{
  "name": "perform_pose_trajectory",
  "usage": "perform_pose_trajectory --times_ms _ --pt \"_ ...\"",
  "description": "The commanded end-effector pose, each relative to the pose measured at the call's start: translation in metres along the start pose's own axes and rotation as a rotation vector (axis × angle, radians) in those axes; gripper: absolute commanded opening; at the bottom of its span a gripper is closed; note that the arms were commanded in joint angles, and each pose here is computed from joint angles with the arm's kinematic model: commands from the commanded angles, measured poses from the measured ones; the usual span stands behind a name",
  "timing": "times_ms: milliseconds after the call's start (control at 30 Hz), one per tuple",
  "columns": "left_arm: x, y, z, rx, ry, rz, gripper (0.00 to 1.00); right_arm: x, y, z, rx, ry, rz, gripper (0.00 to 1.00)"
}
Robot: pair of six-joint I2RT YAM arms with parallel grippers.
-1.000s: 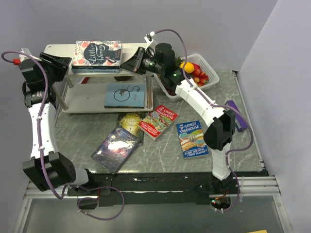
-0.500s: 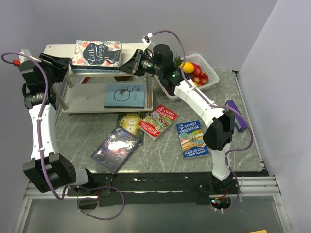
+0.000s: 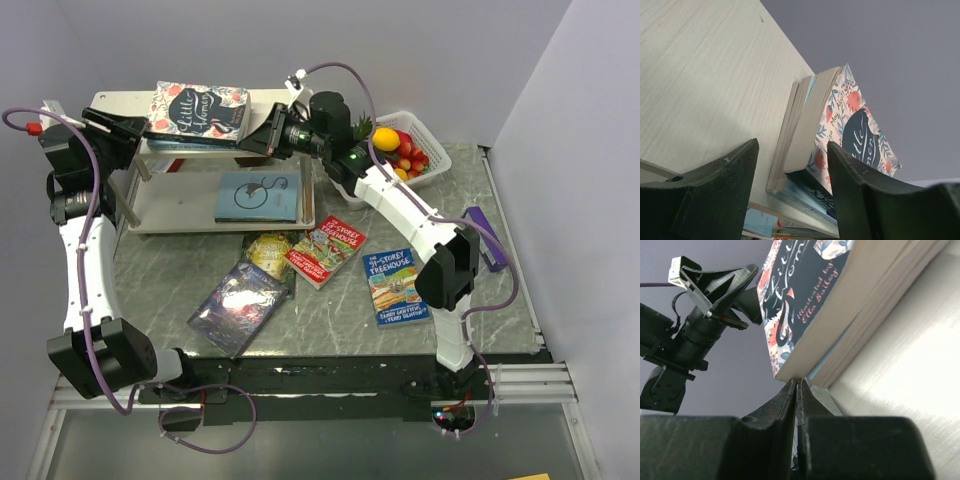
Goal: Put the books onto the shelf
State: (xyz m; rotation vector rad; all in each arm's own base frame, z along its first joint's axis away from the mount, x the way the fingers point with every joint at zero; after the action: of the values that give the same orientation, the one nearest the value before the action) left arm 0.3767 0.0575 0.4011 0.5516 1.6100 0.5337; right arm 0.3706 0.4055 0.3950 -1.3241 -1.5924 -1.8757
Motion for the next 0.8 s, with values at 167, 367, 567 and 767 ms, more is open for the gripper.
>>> perform_pose_trajectory --times_ms 167,367,567,767 --pt "-0.017 0.023 -0.027 -0.113 0.045 0.020 0.68 0.019 0.037 -0.064 -0.150 -0.032 -0.135 0.17" --pt "-0.014 0.020 -0.023 -0.100 0.046 -0.001 0.68 0.047 0.009 -0.063 0.036 0.067 -0.227 0.00" --pt "-0.008 0.015 -0.020 -0.085 0.051 -0.009 0.67 0.049 -0.027 -0.049 0.156 0.062 -0.285 0.00" --pt "-0.007 0.013 -0.019 -0.077 0.050 -0.009 0.66 0.044 -0.034 -0.034 0.198 0.046 -0.273 0.00"
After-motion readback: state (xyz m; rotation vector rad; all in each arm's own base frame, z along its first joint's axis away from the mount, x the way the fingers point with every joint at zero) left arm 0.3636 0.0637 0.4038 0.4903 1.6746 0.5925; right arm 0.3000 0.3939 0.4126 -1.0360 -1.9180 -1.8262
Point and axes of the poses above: each gripper's point midway between its finger pads, its own z axis out along the fingers, its own x axis along the line the jaws close on, y = z × x, the point moved 5 cm from there along -z, back along the fingers, and after that the axes turned 5 degrees about z, right-handed, at the moved point
